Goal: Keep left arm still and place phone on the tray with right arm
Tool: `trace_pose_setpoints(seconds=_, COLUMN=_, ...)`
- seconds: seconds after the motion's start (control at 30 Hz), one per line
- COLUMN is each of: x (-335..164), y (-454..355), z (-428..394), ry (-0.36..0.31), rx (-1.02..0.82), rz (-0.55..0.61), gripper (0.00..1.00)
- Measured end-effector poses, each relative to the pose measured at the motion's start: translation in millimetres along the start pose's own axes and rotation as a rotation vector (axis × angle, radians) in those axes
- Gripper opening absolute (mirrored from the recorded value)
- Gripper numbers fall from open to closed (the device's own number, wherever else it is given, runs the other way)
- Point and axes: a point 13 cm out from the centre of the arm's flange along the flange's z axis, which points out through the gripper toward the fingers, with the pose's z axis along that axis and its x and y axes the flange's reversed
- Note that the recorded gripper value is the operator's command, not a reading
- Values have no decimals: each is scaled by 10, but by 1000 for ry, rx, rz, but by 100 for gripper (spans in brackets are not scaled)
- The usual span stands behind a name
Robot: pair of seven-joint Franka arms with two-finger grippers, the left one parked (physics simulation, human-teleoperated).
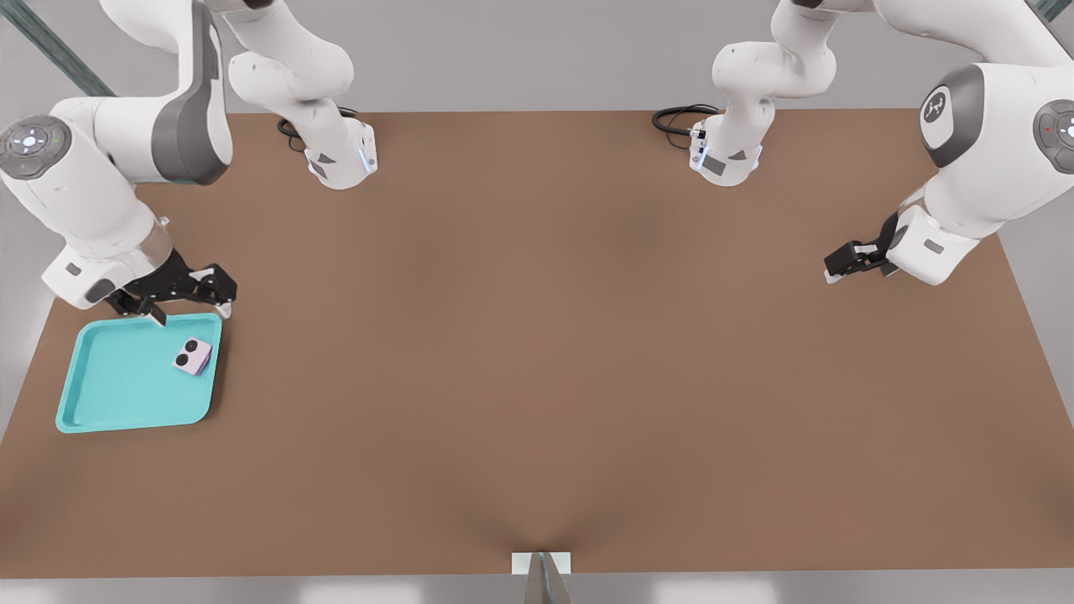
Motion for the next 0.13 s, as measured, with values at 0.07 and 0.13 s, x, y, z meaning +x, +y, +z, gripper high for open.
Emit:
trace_pose_setpoints(seconds=0.07, x=88, y=9, z=47, ry=46, rx=-18, rz=24, gripper=100)
trace_pose_setpoints(seconds=0.13, x=179, y=-40, z=51, ry=75, rx=-43, rz=60, gripper=100)
